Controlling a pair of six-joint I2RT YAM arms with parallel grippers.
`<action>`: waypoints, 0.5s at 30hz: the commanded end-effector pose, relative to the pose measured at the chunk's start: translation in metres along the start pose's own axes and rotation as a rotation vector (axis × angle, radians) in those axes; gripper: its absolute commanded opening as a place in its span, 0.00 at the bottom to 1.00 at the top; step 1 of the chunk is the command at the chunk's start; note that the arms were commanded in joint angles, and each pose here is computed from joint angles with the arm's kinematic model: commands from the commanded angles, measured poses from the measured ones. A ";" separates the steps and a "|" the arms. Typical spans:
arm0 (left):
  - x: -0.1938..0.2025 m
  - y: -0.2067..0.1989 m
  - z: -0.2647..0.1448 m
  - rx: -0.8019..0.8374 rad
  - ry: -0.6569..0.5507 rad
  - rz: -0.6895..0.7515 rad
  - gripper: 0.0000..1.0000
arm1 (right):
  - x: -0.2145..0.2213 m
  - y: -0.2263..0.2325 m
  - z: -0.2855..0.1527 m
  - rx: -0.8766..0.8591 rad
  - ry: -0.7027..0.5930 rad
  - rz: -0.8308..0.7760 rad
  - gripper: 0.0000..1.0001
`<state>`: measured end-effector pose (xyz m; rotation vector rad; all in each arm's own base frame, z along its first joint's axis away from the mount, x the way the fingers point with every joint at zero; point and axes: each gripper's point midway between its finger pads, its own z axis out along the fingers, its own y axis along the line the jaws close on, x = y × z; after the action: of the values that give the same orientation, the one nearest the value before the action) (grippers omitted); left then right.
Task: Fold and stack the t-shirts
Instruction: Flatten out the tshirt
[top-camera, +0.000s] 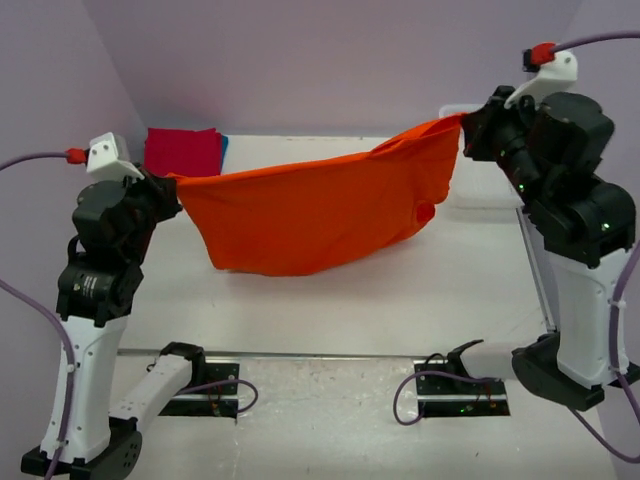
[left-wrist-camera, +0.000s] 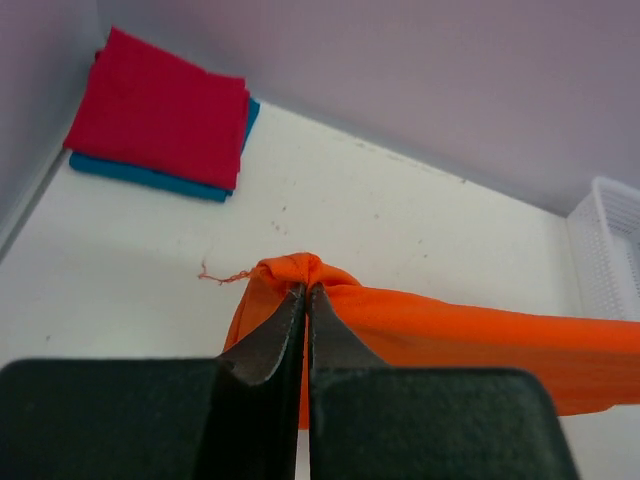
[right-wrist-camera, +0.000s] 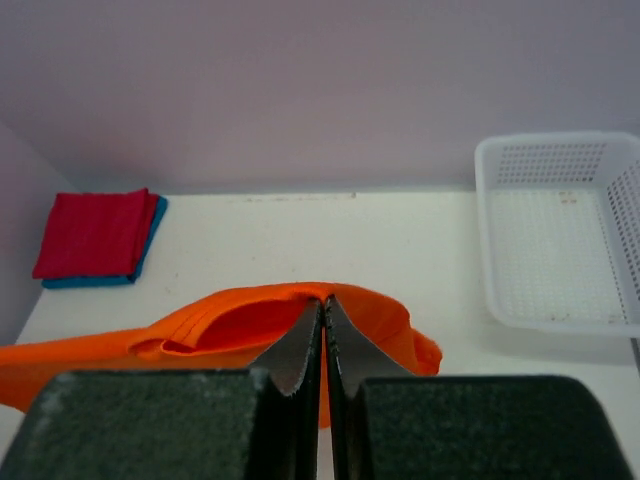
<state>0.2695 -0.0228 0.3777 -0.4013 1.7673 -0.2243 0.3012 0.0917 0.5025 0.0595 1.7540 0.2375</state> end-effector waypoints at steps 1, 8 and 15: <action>-0.062 -0.024 -0.046 0.131 -0.175 0.061 0.00 | -0.046 -0.012 -0.055 -0.013 -0.135 -0.037 0.00; -0.130 -0.061 -0.116 0.323 -0.344 0.098 0.00 | -0.075 0.008 -0.126 -0.233 -0.282 -0.053 0.00; -0.148 -0.098 -0.142 0.522 -0.378 0.114 0.00 | -0.095 0.019 -0.182 -0.377 -0.410 -0.089 0.00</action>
<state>0.1701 -0.0453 0.5727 -0.0873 1.2972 -0.4328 0.1483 0.0611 0.6200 -0.1327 1.3328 0.4383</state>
